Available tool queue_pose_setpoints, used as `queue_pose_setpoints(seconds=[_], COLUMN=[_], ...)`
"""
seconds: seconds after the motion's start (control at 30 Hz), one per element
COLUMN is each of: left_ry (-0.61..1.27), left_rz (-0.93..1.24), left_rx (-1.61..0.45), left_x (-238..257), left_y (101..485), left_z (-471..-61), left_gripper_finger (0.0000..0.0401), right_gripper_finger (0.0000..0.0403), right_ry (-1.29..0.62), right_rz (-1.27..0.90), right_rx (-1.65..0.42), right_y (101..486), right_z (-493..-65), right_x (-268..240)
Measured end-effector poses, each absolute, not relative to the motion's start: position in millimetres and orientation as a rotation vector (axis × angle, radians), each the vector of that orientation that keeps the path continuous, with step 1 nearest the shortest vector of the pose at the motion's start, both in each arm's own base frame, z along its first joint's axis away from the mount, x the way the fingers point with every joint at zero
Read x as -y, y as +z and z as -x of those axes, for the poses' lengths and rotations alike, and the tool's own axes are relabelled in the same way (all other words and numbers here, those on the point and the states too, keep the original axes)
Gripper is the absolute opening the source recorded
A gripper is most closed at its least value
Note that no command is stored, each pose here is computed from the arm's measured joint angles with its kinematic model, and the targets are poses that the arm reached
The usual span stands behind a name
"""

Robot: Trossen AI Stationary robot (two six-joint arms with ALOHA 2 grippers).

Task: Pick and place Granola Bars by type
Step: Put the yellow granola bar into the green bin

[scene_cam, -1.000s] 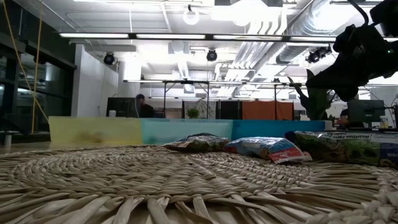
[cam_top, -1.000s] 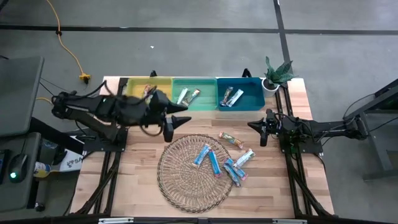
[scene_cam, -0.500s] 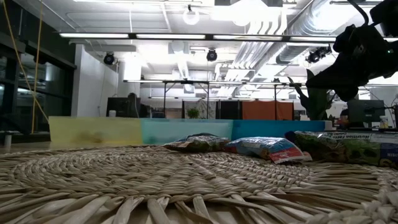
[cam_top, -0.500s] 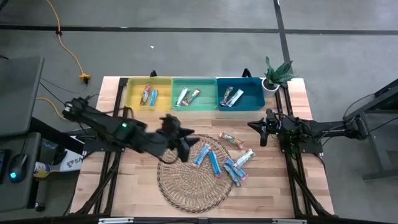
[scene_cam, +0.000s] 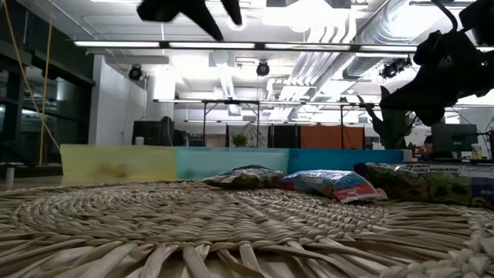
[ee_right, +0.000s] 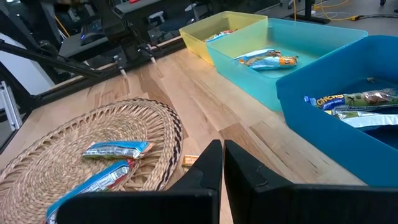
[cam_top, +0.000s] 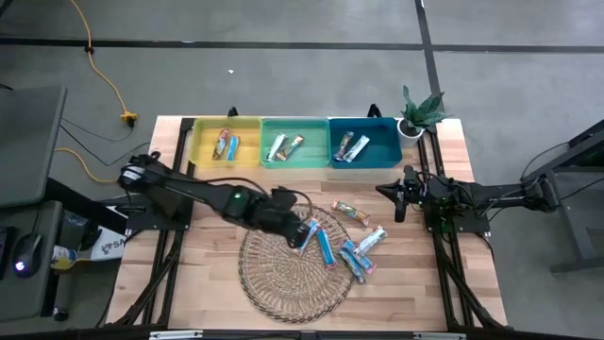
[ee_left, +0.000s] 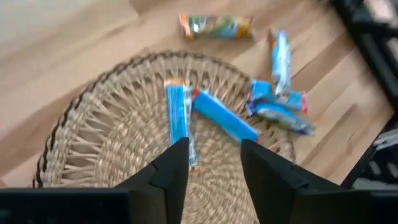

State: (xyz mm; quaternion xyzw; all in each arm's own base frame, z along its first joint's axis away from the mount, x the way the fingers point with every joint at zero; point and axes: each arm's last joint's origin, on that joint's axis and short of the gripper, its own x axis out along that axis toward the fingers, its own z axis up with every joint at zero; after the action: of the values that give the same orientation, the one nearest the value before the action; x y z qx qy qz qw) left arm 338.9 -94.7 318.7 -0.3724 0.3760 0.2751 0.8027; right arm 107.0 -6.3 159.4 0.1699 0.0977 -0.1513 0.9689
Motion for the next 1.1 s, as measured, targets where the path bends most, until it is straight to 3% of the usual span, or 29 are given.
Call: queue_pose_setpoints(seconds=[0.73, 1.1], left_ry=[0.478, 0.373], left_rz=[0.863, 0.841], left_rx=[-1.193, -1.204], left_x=[82, 84], left_y=[223, 211], left_z=[-396, -407], left_gripper_finger=[0.0132, 0.0132], right_gripper_finger=[0.0, 0.0], right_ry=[-0.306, -0.306], right_rz=[-0.343, -0.343], right_rx=[-0.198, -0.198], right_y=[159, 159], right_z=[-107, -107], right_x=[6, 6])
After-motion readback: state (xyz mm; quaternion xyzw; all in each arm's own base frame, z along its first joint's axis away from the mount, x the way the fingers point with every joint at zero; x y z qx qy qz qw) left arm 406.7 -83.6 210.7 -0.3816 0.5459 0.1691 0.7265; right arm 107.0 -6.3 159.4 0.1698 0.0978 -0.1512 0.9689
